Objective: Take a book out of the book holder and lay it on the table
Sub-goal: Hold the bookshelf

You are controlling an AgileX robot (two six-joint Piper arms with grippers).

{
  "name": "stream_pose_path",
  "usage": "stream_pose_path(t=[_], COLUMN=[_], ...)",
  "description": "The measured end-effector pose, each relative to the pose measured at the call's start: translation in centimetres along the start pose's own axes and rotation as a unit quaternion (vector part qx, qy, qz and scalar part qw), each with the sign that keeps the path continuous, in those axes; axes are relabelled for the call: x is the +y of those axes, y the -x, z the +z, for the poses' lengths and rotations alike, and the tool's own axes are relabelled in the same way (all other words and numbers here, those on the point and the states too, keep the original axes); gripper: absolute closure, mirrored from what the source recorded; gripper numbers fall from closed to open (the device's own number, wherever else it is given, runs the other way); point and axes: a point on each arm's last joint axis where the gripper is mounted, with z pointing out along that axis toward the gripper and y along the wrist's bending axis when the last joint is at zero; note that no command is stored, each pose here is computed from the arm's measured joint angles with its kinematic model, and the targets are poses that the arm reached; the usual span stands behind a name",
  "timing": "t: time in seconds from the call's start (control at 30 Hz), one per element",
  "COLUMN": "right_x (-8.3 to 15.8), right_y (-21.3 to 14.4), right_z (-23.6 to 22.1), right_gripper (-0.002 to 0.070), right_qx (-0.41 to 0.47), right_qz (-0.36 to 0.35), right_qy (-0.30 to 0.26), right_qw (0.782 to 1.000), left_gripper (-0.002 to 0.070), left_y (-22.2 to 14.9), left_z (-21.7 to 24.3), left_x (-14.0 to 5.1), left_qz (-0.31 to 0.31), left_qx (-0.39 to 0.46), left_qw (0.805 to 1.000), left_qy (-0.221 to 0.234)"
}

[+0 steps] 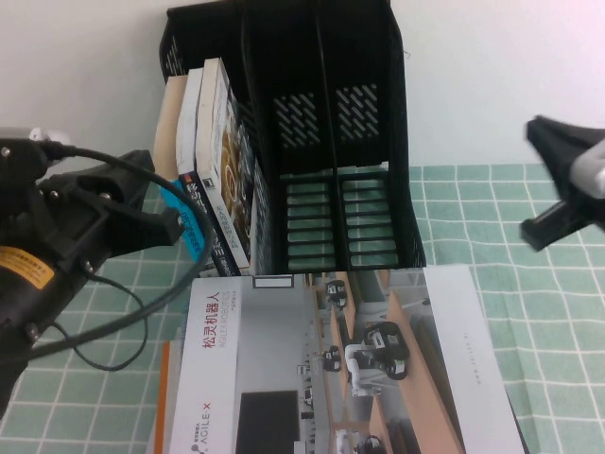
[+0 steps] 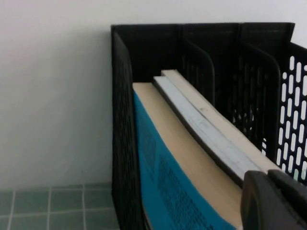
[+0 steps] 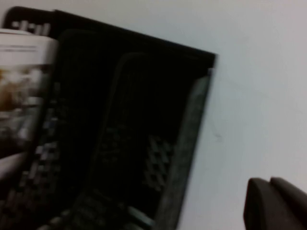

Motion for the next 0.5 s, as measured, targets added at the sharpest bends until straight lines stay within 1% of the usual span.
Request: stream_pose_path(t=[0.1,0.17,0.27,0.37,0.5], right_x=[3.2,5.4,8.0,9.8,11.1], right_y=[0.1,0.0,0.1,0.1,0.3], right_z=[2.2,3.3,4.3,4.9,5.9], right_gripper=[0.0678,0.0678,0.0678,0.0678,0.0678], right_qx=[-0.001,0.000,-0.003,-0.005,-0.011], right_qz=[0.013,0.017,0.013,0.010,0.019], right_qy=[0.055,0.088,0.127,0.153,0.172], right_qw=[0.998,0.996,0.992,0.988,0.985], left_gripper=[0.0678,0.0678,0.0678,0.0678,0.0678], left_y=[0.1,0.4,0.9,1.7,1.9], left_z=[0.3,0.5,0.8,0.9,1.0], left_x=[-0.1,-0.5,-1.5,-1.9,-2.1], left_qz=[-0.031,-0.038,-0.036,-0.034,-0.034], left_qx=[0.038,0.065,0.096,0.107,0.126], left_qw=[0.999,0.997,0.995,0.994,0.991], left_qy=[0.008,0.005,-0.004,-0.007,-0.003])
